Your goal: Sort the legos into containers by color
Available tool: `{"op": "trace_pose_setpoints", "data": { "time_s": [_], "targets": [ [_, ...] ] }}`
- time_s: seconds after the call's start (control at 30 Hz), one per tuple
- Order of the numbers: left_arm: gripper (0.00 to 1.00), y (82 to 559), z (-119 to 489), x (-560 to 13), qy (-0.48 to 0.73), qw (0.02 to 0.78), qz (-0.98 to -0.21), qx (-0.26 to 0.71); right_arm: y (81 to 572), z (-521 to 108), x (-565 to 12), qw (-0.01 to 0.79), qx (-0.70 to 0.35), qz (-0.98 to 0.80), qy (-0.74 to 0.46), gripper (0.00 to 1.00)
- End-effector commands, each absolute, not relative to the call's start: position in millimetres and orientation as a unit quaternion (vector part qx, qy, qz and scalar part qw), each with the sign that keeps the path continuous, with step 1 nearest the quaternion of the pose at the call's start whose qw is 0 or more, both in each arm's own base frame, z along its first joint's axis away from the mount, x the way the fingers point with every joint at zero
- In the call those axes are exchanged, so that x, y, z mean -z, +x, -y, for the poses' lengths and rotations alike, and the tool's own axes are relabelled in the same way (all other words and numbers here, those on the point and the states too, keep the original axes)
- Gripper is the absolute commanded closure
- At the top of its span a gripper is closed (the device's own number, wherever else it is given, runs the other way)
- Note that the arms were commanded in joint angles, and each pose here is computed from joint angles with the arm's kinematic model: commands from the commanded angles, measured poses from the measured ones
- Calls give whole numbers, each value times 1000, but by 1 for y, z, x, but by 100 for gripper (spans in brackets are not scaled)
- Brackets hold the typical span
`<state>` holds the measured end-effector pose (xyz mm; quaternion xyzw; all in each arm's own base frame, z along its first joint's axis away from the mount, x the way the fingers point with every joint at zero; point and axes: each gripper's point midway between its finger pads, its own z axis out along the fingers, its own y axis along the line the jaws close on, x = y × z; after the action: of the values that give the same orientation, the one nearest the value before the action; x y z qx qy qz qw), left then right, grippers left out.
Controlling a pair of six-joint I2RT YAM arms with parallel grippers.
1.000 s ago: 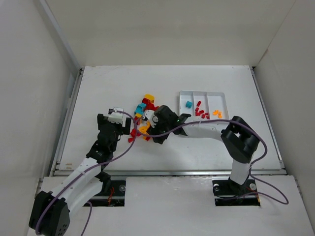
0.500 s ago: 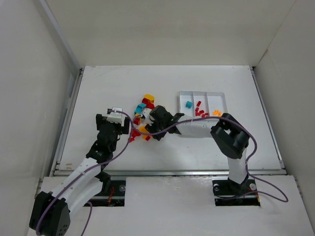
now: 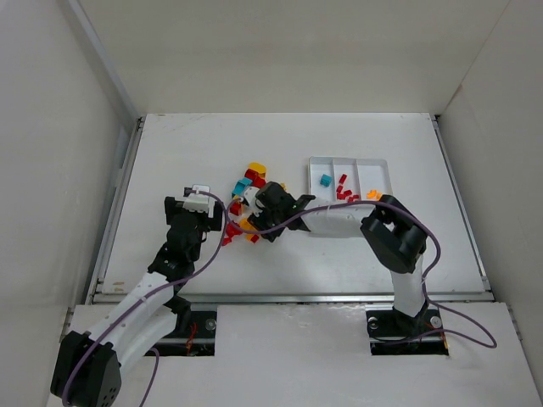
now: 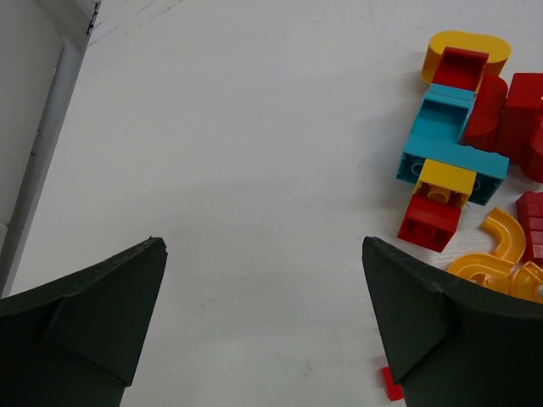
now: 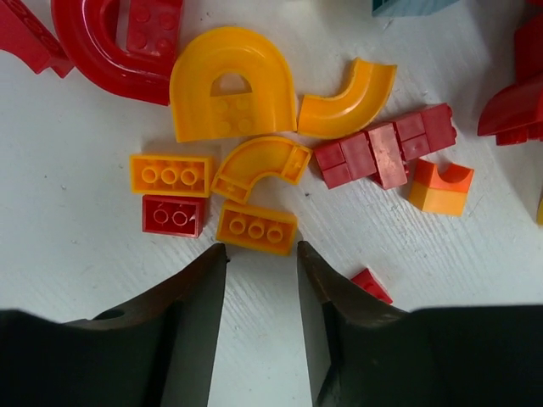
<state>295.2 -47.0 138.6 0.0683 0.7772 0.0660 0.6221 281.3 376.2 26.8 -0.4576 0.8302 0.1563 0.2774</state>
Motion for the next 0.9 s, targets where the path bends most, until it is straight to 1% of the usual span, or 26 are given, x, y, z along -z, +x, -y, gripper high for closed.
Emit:
{"op": "trace_pose_setpoints", "data": {
  "time_s": [0.0, 0.07, 0.1, 0.17, 0.4, 0.63, 0.73, 0.77, 0.87],
  "targets": [
    [0, 300, 52, -160, 62, 655, -752, -53, 285, -391, -31, 288, -158, -815, -478, 54],
    [0, 300, 52, -160, 62, 655, -752, -53, 285, -391, -34, 288, -157, -815, -478, 53],
    [0, 300, 52, -160, 62, 655, -752, -53, 285, -391, -34, 288, -157, -815, -478, 49],
    [0, 300, 52, -160, 62, 655, -752, -53, 287, -394, -37, 292, -161, -816, -473, 46],
    [0, 300, 53, -163, 67, 658, -749, -51, 285, -400, -27, 273, -169, -817, -478, 46],
    [0, 299, 52, -159, 68, 654, -751, -52, 283, -401, -27, 270, -174, -819, -476, 46],
    [0, 299, 52, -159, 68, 654, -751, -52, 283, -404, -31, 273, -179, -814, -480, 54],
    [0, 299, 52, -159, 68, 654, -751, -52, 282, -402, -25, 265, -176, -817, -481, 63],
    [0, 299, 52, -159, 68, 654, -751, -52, 278, -400, -22, 259, -179, -817, -483, 76]
  ]
}}
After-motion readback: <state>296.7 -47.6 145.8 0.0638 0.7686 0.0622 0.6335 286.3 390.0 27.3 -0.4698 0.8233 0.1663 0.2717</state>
